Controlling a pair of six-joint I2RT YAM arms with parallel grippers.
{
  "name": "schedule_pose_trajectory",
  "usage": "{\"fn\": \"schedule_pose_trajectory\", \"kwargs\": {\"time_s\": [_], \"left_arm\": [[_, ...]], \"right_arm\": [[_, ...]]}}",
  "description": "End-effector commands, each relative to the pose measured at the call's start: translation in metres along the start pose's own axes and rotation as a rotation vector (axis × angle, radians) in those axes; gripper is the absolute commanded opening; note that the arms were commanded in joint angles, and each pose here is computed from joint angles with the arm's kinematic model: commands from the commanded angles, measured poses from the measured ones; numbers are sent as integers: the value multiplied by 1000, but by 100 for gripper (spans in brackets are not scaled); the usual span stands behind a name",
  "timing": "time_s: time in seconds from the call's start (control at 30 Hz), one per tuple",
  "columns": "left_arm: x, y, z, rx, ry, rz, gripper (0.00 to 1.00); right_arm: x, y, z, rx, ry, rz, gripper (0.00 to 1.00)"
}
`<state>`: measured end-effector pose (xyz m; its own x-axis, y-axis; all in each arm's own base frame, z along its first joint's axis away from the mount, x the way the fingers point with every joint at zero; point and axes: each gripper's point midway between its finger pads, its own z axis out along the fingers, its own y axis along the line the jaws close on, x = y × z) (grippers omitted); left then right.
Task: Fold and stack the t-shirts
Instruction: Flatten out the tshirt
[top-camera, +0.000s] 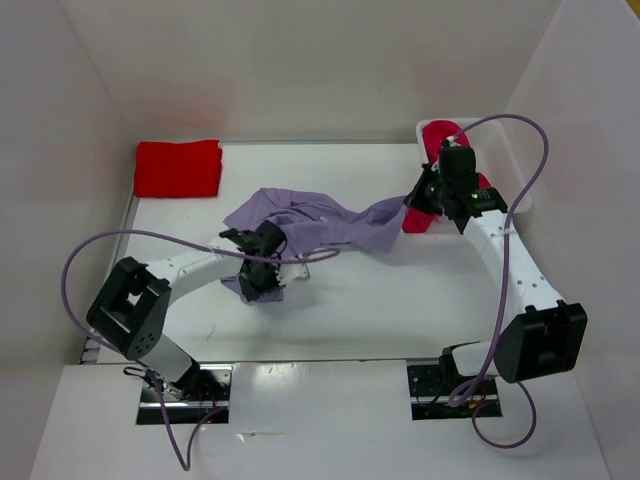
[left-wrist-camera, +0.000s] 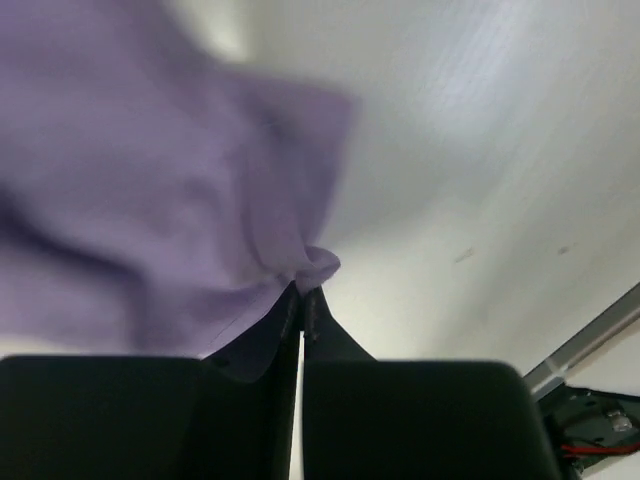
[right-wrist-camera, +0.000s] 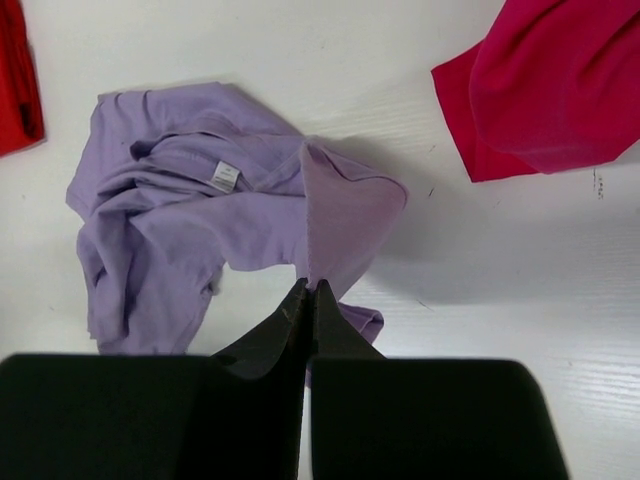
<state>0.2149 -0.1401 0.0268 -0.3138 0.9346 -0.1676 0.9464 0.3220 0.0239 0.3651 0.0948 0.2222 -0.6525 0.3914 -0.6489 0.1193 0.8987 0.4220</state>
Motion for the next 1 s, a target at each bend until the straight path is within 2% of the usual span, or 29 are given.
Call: {"fn": "schedule_pose_trajectory", "kwargs": {"time_s": [0.0, 0.07, 0.1, 0.13, 0.2, 0.23, 0.3, 0.33, 0.4, 0.47, 0.53, 0.57, 0.6, 0.63, 0.67, 0.7, 0.73, 0.8, 0.83, 0.87, 0.93, 0.97], "left_arm": [[-34, 49, -68, -104, -217, -71, 0], [-27, 100, -109, -219, -291, -156, 0], [-30, 122, -134, -280, -342, -186, 0], [-43, 160, -189, -410, -435, -193, 0], [-29, 212, -248, -560, -504, -294, 0], [-25, 243, -317, -709, -614, -344, 0], [-16, 261, -391, -862, -747, -382, 0], [-7, 264, -437, -940, -821, -374, 0], [-5, 263, -461, -990, -846, -350, 0], [4, 261, -458, -999, -800, -338, 0], [13, 254, -423, -947, -723, -316, 0], [18, 249, -406, -918, -693, -314, 0], [26, 240, -371, -856, -649, -329, 0], [33, 235, -354, -831, -615, -339, 0], [42, 228, -343, -821, -588, -350, 0], [48, 219, -320, -768, -548, -354, 0], [58, 207, -280, -678, -499, -385, 0], [76, 186, -247, -604, -416, -406, 0], [86, 178, -228, -557, -377, -434, 0], [100, 160, -192, -461, -312, -446, 0], [122, 135, -148, -351, -210, -486, 0], [133, 110, -112, -247, -156, -500, 0]], "right_arm": [[-27, 12, -6, -26, -74, -21, 0], [-73, 23, -17, -68, -155, -28, 0], [-87, 22, -8, -58, -150, -26, 0], [-144, 37, -37, -91, -283, -22, 0], [-189, 42, -45, -89, -350, -22, 0], [-242, 63, -97, -140, -511, -35, 0], [-270, 69, -123, -115, -598, -18, 0], [-293, 68, -159, -99, -711, -7, 0], [-289, 62, -179, -65, -740, 8, 0], [-274, 51, -177, -28, -713, 7, 0], [-240, 34, -166, 5, -646, 13, 0], [-205, 12, -133, 59, -536, 22, 0], [-189, 14, -148, 39, -545, 26, 0], [-173, 6, -142, 52, -520, 28, 0], [-133, -6, -112, 75, -410, 50, 0], [-111, -9, -117, 67, -381, 57, 0], [-70, -26, -93, 100, -271, 74, 0], [-13, -22, -85, 70, -145, 107, 0], [38, -36, -66, 102, -21, 127, 0], [73, -25, -60, 64, 67, 123, 0], [134, -30, -49, 59, 198, 219, 0], [153, -19, -48, 12, 255, 222, 0]]}}
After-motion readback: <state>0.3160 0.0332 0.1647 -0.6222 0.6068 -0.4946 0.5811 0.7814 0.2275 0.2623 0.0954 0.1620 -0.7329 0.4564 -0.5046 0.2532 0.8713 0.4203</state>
